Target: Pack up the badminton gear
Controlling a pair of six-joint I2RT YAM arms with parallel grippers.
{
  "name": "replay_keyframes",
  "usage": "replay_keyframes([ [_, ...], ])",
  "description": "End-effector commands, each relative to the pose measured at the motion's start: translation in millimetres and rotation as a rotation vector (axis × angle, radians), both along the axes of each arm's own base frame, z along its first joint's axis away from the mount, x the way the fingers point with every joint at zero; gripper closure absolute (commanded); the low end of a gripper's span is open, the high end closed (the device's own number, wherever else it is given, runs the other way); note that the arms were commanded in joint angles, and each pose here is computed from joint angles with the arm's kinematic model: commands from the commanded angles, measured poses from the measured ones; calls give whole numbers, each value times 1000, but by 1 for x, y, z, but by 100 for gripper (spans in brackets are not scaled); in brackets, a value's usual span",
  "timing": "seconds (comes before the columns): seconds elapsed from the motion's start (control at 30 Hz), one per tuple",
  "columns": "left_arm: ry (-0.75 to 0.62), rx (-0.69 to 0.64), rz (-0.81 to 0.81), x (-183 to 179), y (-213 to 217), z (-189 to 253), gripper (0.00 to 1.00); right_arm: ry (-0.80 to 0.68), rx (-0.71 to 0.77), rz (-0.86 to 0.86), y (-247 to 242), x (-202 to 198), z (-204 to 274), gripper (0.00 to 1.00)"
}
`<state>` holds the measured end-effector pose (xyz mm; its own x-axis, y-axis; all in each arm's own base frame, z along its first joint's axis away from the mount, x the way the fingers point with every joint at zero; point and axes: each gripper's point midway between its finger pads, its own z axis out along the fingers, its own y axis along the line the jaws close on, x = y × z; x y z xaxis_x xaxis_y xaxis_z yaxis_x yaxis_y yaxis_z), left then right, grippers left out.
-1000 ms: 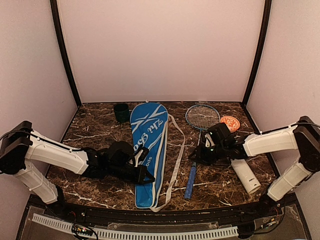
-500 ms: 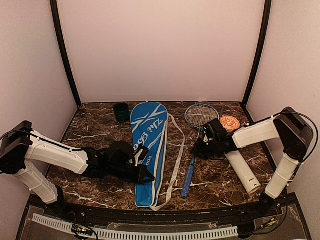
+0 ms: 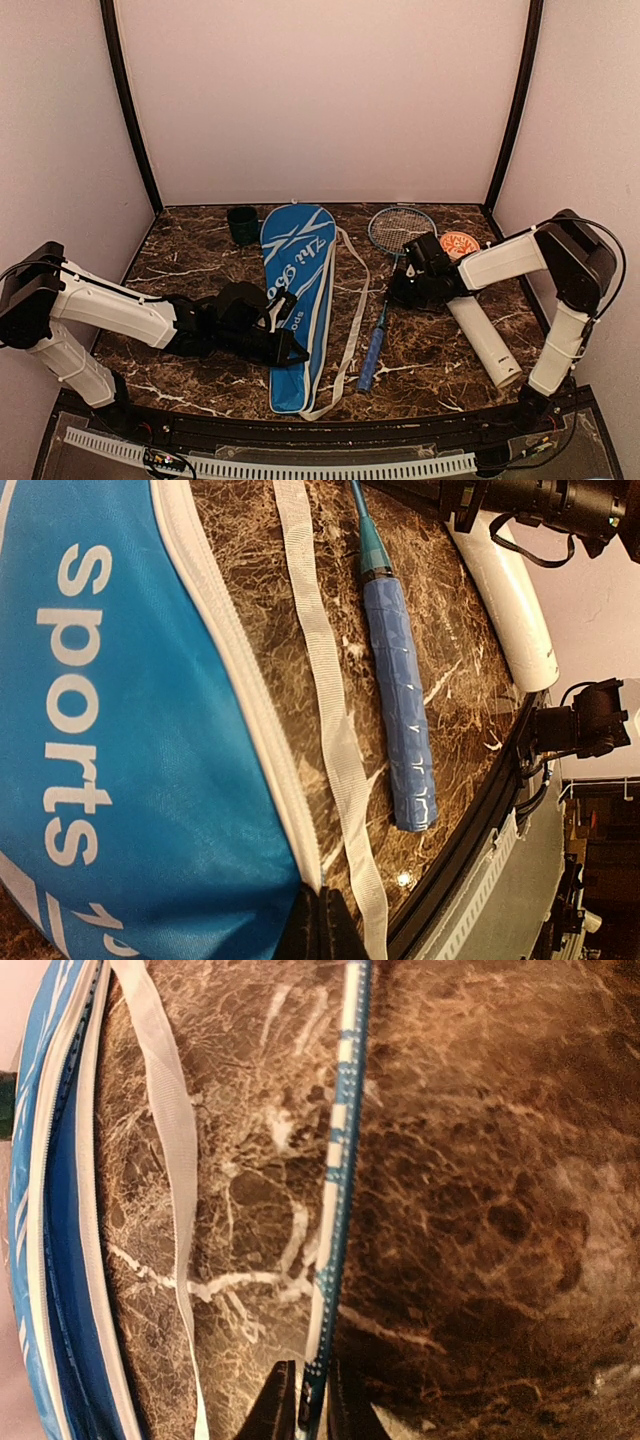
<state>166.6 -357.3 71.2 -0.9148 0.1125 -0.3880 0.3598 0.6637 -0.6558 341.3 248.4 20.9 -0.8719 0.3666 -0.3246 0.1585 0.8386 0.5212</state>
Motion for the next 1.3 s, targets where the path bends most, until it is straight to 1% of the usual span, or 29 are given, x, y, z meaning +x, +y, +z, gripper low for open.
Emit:
replay_keyframes([
  [0.0, -37, -10, 15, 8, -1, 10, 100, 88, -110, 34, -14, -9, -40, 96],
  [0.03, -36, -7, 17, 8, 0, 9, 100, 90, -108, 51, -12, -10, -41, 100],
  [0.13, -37, 3, 21, 8, 1, 9, 100, 70, -85, 85, -7, -12, -36, 100],
  [0.3, -52, 34, 39, 13, 6, 10, 100, 4, -64, 124, -3, -9, -11, 100],
  [0.47, -106, 99, 35, 24, 9, 21, 84, -59, -10, 161, 5, -9, 22, 100],
  [0.5, -120, 119, 30, 26, 10, 23, 78, -68, 3, 167, 7, -10, 30, 100],
  [0.63, -181, 205, 24, 40, 13, 29, 62, -95, 34, 200, 10, -20, 52, 100],
  [0.7, -211, 257, 34, 51, 15, 30, 55, -116, 48, 215, 10, -27, 67, 100],
  [0.8, -224, 383, 46, 72, 23, 23, 52, -122, 53, 235, 7, -40, 77, 100],
  [0.83, -238, 417, 50, 81, 21, 28, 51, -117, 52, 240, 6, -45, 78, 100],
  [0.93, -248, 533, 20, 94, 17, 22, 49, -106, 52, 263, 2, -60, 81, 100],
  [1.0, -242, 560, -8, 97, 11, 17, 46, -100, 57, 280, 2, -70, 83, 100],
  [1.13, -254, 614, -7, 105, 6, 12, 42, -83, 59, 310, -1, -91, 83, 100],
  [1.27, -250, 699, -15, 106, 3, 1, 40, -69, 69, 314, -7, -107, 81, 100],
])
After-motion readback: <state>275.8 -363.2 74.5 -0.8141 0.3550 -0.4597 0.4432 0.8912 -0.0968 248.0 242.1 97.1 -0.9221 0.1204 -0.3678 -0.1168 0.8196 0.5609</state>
